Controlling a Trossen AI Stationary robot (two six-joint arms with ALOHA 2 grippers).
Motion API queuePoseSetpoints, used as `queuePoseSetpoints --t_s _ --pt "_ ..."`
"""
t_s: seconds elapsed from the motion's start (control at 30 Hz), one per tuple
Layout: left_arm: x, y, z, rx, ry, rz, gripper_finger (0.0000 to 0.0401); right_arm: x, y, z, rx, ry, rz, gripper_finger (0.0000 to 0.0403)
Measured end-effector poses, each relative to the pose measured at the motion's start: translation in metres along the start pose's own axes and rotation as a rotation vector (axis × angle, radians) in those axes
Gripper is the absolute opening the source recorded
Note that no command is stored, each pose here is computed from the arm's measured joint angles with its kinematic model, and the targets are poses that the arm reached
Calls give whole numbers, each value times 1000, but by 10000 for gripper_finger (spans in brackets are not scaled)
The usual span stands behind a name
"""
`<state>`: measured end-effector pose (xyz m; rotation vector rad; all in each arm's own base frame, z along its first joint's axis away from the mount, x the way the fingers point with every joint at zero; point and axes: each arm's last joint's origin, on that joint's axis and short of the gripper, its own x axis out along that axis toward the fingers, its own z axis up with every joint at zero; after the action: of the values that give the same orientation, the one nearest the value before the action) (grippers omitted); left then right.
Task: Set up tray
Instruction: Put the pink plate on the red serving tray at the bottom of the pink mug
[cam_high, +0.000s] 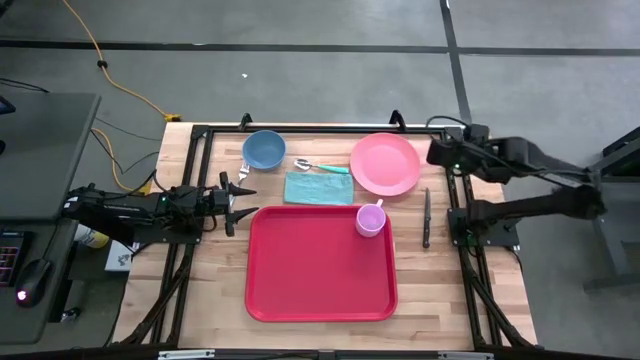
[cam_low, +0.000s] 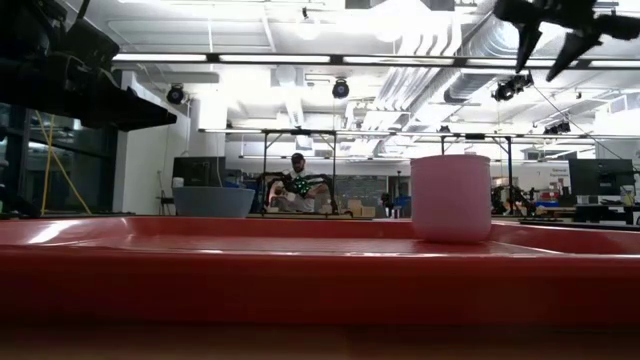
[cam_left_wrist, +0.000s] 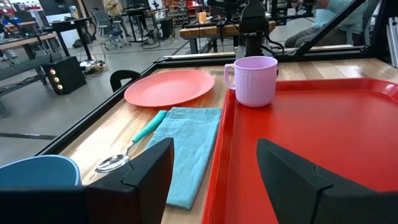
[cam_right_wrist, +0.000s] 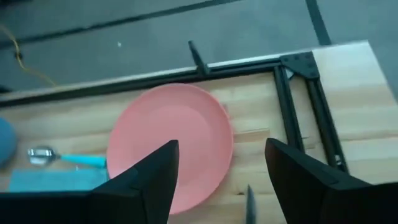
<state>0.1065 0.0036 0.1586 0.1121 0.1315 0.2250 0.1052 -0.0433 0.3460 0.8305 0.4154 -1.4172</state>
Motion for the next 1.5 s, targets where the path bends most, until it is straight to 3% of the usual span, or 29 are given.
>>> queuePoseSetpoints --t_s 0.1,0.3,0.5,0.63,1.1,1.5 --pt "0 0 0 -19 0 0 262 21 -11 -15 114 -1 50 218" --pt "0 0 0 -36 0 0 262 75 -17 -62 331 14 332 216" --pt "0 0 0 -49 0 0 262 115 -25 -102 385 122 344 204" --pt "0 0 0 -56 0 0 262 127 -20 -115 434 166 409 196" --pt "0 0 0 -76 0 2 262 142 -21 -142 372 398 245 181" --pt "0 0 0 -74 0 7 262 154 -22 -146 320 357 142 181"
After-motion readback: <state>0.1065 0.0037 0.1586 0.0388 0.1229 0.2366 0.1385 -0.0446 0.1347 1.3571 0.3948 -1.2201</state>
